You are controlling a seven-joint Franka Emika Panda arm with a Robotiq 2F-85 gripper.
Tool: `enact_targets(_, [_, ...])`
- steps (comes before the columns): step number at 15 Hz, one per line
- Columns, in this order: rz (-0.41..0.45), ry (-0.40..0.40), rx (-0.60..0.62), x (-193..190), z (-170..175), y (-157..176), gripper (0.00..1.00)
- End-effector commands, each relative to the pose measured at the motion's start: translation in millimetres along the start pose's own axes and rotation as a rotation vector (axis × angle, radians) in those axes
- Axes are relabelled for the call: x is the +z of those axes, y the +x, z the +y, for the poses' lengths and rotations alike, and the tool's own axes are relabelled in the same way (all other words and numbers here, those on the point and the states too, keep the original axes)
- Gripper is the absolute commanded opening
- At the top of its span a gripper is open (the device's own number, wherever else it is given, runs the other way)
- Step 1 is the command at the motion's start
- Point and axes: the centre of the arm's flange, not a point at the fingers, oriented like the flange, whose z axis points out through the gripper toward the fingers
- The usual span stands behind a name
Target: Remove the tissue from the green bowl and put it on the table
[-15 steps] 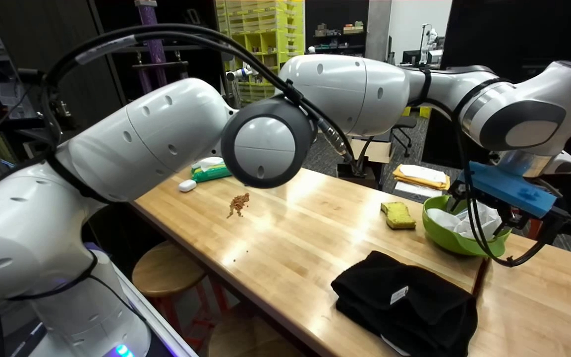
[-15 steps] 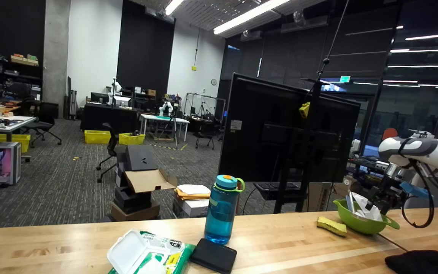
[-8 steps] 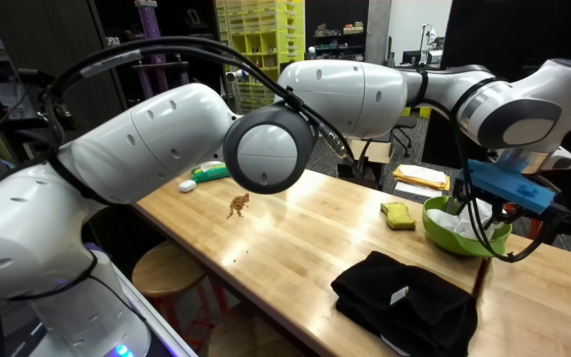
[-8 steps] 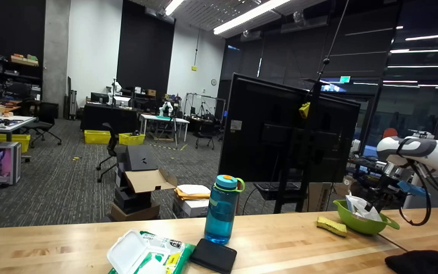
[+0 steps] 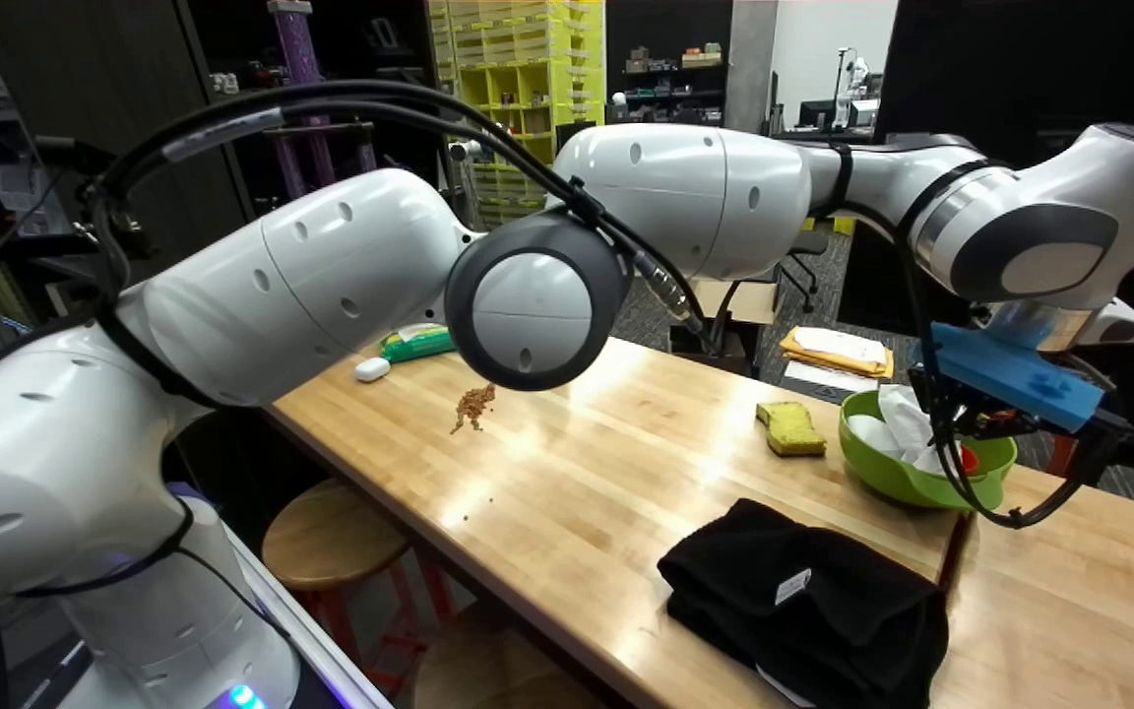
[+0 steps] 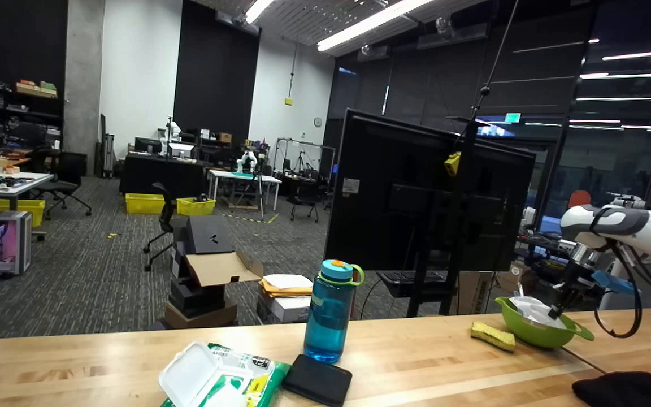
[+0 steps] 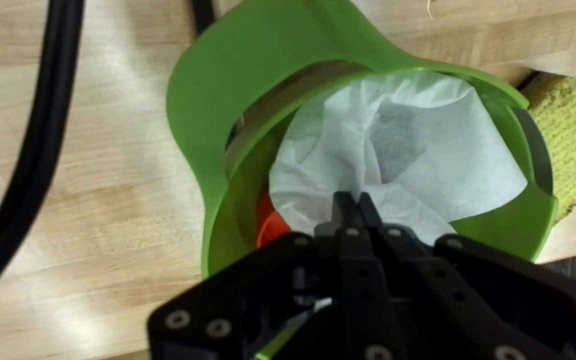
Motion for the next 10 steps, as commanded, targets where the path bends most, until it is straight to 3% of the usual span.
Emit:
enact_targets(1, [-0.005, -0.007, 0.01, -7.4, 15.5, 23.5, 0.0])
enact_targets(10, [0.058, -0.016, -0.055, -91.1, -34.8, 27.6, 0.0])
